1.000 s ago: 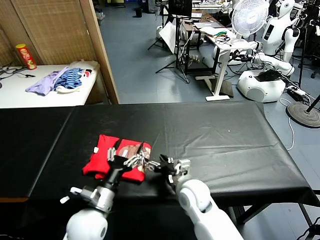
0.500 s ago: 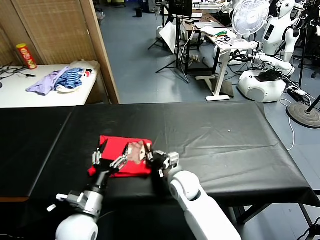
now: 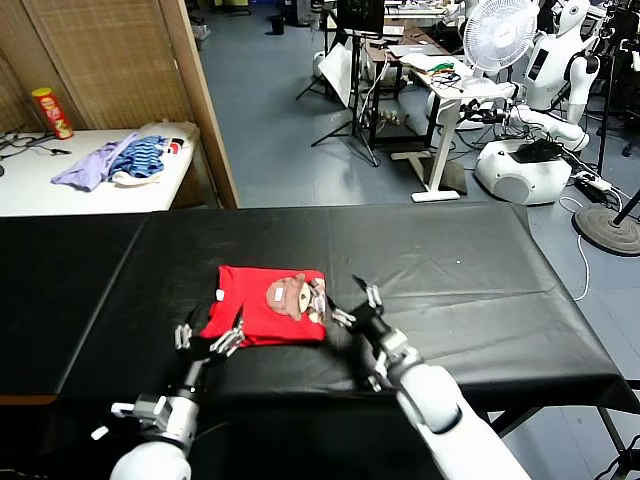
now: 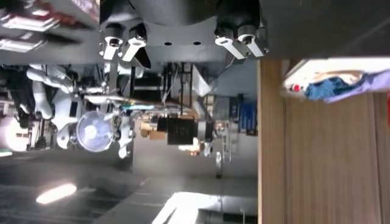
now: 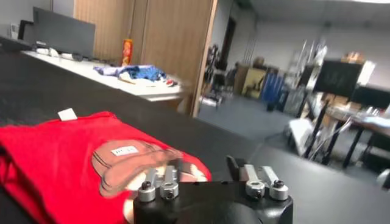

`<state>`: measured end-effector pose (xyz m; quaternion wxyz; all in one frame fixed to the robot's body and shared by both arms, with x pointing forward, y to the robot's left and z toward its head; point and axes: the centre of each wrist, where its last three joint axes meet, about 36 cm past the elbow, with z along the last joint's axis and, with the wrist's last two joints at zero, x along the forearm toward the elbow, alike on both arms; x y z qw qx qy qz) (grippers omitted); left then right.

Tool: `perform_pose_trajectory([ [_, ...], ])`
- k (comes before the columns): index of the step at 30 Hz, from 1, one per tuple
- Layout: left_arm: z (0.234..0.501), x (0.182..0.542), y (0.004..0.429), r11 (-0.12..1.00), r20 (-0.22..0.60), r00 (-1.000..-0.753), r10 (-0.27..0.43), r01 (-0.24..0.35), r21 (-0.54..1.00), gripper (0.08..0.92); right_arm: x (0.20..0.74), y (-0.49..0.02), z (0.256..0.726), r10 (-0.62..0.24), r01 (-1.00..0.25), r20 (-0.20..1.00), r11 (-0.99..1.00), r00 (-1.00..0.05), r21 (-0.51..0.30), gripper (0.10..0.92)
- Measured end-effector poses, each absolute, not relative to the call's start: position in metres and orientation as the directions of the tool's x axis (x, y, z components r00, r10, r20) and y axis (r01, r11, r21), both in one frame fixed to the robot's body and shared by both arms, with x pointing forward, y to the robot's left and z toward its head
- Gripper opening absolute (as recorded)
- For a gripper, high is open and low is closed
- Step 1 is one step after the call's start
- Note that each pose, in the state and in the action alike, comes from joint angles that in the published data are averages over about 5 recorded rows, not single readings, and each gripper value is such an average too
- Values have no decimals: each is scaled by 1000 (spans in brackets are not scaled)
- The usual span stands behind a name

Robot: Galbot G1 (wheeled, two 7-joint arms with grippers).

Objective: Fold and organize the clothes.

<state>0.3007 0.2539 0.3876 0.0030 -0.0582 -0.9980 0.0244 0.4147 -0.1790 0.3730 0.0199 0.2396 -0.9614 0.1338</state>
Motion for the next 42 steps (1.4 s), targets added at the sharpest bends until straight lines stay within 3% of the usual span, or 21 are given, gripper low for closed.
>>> perform_pose_trajectory([
  [3,388,294,258,995,31,-995,95,94,-42,798,391,-194,376,-423,-432,89,872,-902,-229,790],
  [10,403,263,269,999,143,-989,33,28,-42,798,327,-214,389,-312,-323,96,937,-945,-137,798],
  [15,409,230,275,1000,238,-971,21,16,-26,798,280,-218,398,-263,-278,151,956,-953,-90,798],
  [26,432,174,285,999,395,-918,-27,-43,-30,798,215,-217,436,-135,-165,318,984,-938,-70,798],
  [33,448,168,286,998,422,-906,-36,-53,-28,798,202,-216,443,-111,-146,380,987,-918,-65,798],
  [42,452,169,285,998,418,-908,-35,-53,-32,798,199,-216,445,-111,-147,393,987,-913,-64,798],
])
